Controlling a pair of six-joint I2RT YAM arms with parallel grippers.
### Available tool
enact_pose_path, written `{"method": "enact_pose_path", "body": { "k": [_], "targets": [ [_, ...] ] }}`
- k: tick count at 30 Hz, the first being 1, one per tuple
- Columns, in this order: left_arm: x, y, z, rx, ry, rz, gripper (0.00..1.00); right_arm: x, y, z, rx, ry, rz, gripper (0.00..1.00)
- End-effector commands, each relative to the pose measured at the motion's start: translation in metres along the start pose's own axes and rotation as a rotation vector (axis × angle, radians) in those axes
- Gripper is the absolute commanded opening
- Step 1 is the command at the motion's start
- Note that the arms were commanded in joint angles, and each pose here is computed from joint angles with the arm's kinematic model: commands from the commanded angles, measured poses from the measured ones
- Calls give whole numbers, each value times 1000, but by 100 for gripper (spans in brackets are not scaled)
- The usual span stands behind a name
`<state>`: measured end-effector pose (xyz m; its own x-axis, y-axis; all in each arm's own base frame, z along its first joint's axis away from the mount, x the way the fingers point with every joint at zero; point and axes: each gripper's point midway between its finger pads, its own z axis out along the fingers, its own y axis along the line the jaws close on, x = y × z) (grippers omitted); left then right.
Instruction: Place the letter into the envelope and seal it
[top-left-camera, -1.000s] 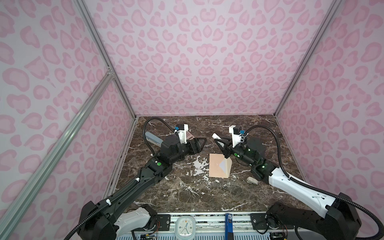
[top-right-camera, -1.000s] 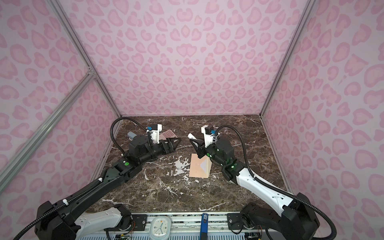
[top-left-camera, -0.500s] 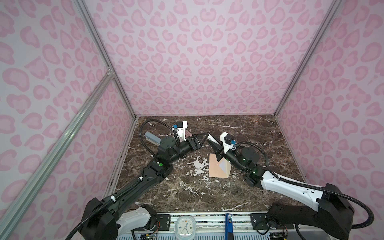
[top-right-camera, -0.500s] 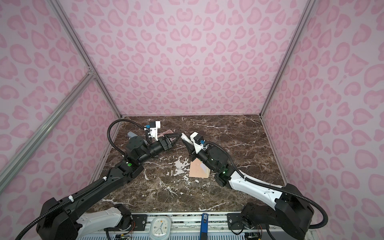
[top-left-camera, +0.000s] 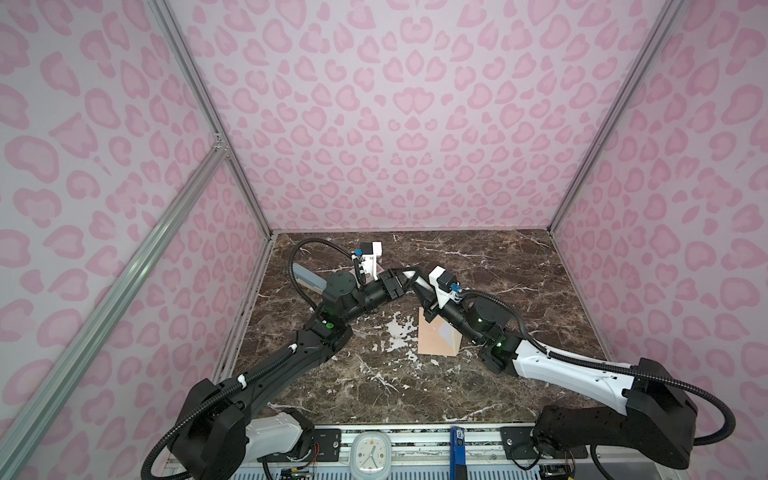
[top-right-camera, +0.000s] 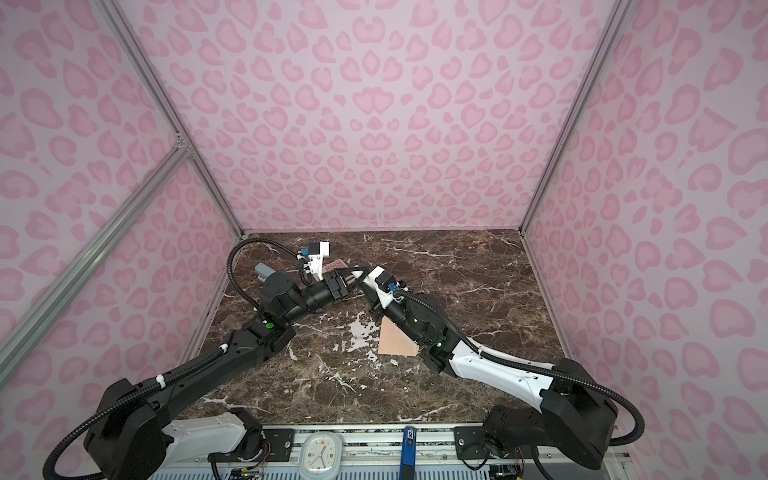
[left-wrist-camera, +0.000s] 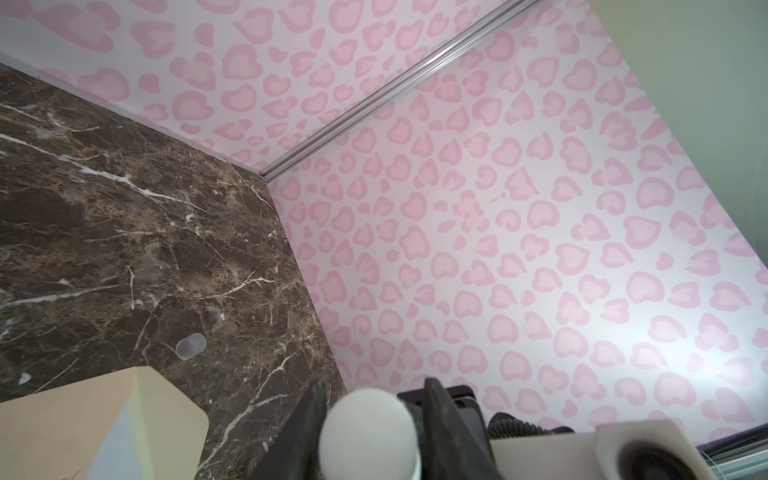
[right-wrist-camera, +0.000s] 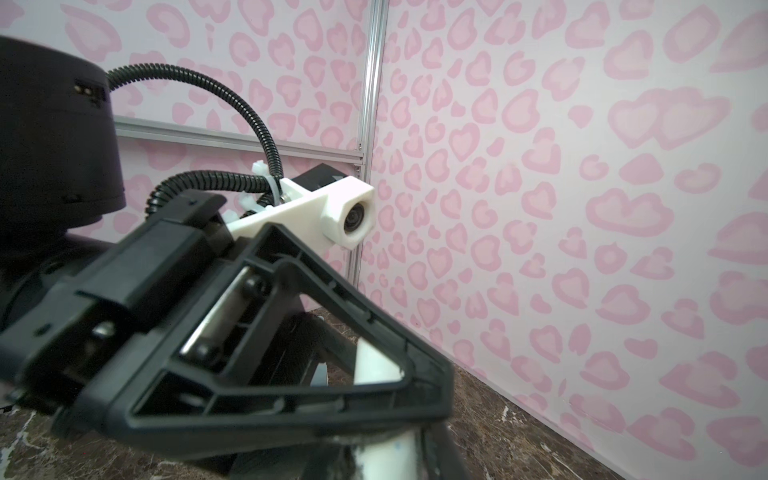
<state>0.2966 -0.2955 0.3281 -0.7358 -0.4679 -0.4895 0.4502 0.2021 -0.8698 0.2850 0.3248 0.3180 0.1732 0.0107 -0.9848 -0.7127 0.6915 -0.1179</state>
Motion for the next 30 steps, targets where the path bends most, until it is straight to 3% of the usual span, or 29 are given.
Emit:
{"method": "enact_pose_path", "body": {
  "k": [1, 6, 11, 15, 19, 24, 30],
  "targets": [
    [-4, -17, 0, 75, -5, 13, 30, -11, -2, 1, 22, -44, -28, 0],
    [-3, -17, -1, 72, -2, 15, 21, -4, -3, 3, 31, -19, -47, 9],
    [-5, -15, -5, 33, -7, 34, 19, 10, -4, 2, 34, 47, -70, 39],
    [-11, -10, -12, -25, -18, 64, 20, 20, -9, -5, 60, 110, -44, 55],
    [-16, -5, -16, -73, -20, 94, 19, 23, -10, -13, 65, 160, -24, 62],
    [-21, 1, -18, -133, -18, 140, 18, 24, -4, -21, 3, 215, 14, 62],
    [-21, 5, -22, -227, 51, 310, 17, 24, 6, -19, -133, 293, 158, 62]
  ]
}}
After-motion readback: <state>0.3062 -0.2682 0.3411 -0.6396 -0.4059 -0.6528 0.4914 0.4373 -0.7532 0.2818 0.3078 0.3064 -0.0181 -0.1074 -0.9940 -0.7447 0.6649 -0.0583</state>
